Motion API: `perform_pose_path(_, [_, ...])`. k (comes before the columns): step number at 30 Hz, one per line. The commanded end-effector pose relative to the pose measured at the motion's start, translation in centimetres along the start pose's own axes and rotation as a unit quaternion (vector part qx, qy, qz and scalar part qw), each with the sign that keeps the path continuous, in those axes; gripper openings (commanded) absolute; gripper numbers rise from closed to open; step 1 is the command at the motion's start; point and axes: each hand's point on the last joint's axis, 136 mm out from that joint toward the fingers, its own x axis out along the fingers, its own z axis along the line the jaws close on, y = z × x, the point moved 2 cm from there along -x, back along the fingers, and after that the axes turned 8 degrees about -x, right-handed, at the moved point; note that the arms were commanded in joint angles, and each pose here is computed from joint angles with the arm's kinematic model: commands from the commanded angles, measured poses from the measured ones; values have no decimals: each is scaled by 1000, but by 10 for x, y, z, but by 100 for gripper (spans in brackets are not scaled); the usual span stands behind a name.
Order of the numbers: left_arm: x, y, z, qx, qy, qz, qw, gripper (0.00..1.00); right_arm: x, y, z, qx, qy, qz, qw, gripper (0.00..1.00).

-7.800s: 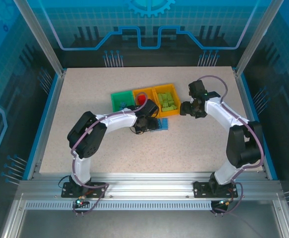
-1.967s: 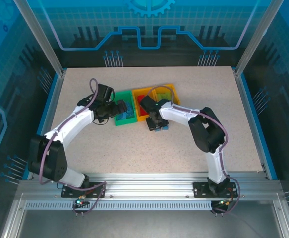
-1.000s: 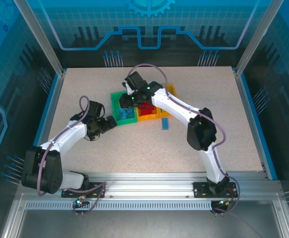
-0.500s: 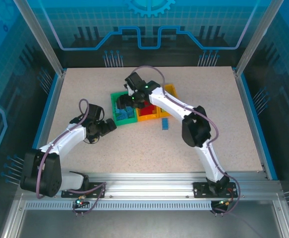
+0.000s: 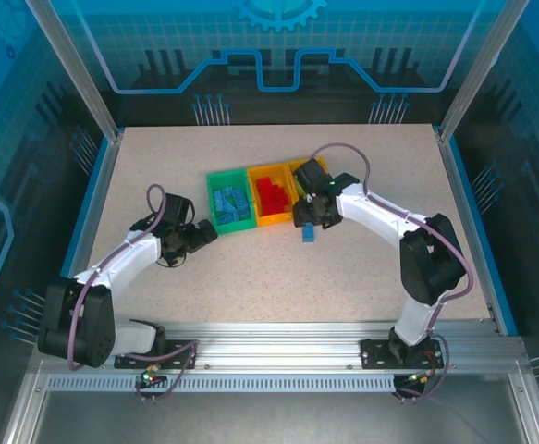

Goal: Sort the legos into containers by color

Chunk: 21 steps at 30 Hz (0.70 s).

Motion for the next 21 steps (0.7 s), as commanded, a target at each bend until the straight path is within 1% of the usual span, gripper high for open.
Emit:
perform_pose_path(1, [-3, 2, 2, -8, 6, 2, 1000, 99, 15, 14, -7, -8, 19, 26, 999, 68])
perform_pose_path(4, [-4, 3, 3, -5, 3, 2, 1000, 99, 31, 20, -4, -15, 18, 50, 998, 68])
perform_pose_path(9, [-6, 5, 8, -5, 1, -2, 1000, 99, 40, 17, 5, -15, 3, 48, 999, 69])
perform_pose_path(16, [-6, 7, 13, -6, -3, -3, 1000, 99, 63, 20, 10, -18, 11, 82, 996, 71])
perform_pose_path(19, [-6, 7, 13, -5, -3, -4, 1000, 99, 69, 23, 11, -18, 9, 90, 996, 70])
perform_pose_path(21, [-6, 7, 13, -6, -4, -5, 1000, 99, 73, 25, 10, -18, 11, 96, 995, 67])
